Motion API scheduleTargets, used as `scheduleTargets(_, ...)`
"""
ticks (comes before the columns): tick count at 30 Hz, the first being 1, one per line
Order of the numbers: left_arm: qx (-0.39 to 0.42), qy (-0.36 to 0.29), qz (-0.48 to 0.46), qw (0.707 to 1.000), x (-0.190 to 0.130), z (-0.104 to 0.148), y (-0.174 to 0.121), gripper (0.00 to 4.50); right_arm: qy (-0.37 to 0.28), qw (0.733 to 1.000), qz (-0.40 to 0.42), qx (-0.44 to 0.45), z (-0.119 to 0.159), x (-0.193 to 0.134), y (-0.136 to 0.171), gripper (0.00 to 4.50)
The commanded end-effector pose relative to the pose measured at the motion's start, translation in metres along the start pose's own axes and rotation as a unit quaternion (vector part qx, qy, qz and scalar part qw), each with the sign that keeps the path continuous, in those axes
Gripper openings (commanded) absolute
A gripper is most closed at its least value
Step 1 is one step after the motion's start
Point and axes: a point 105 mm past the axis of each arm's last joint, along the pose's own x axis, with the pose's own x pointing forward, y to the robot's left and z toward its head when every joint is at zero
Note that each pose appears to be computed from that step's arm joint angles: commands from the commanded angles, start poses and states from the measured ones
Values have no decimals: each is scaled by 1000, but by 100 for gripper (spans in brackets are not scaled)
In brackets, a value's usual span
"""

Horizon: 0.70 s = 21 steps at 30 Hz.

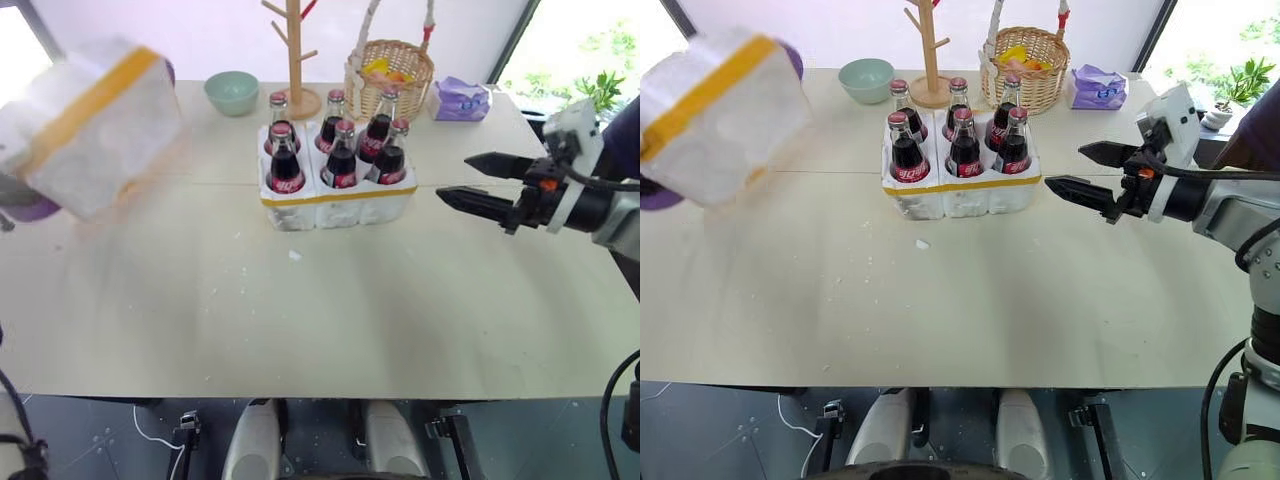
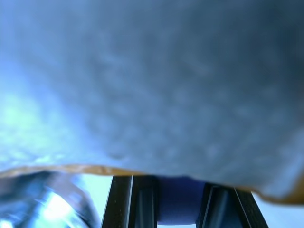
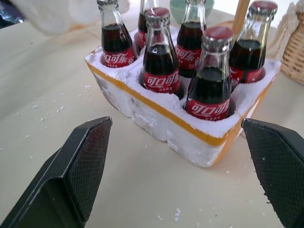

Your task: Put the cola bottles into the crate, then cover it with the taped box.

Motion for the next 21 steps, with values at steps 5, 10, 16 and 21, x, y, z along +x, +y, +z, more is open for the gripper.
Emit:
scheduleTargets(5,128,-299,88,942,-31,134,11,32,-19,999,11,-31,14,-22,11,450)
scheduleTargets(10,306,-327,120,886,-22,179,-33,32,-21,1000,7,-22,8,-23,13,450)
scheduleTargets(16,329,-329,159,871,-5,216,-65,32,-36,999,-2,-3,3,-23,16,450)
scheduleTargets(21,312,-317,192,875,-4,240,-86,32,-49,999,-18,11,0,-24,16,450)
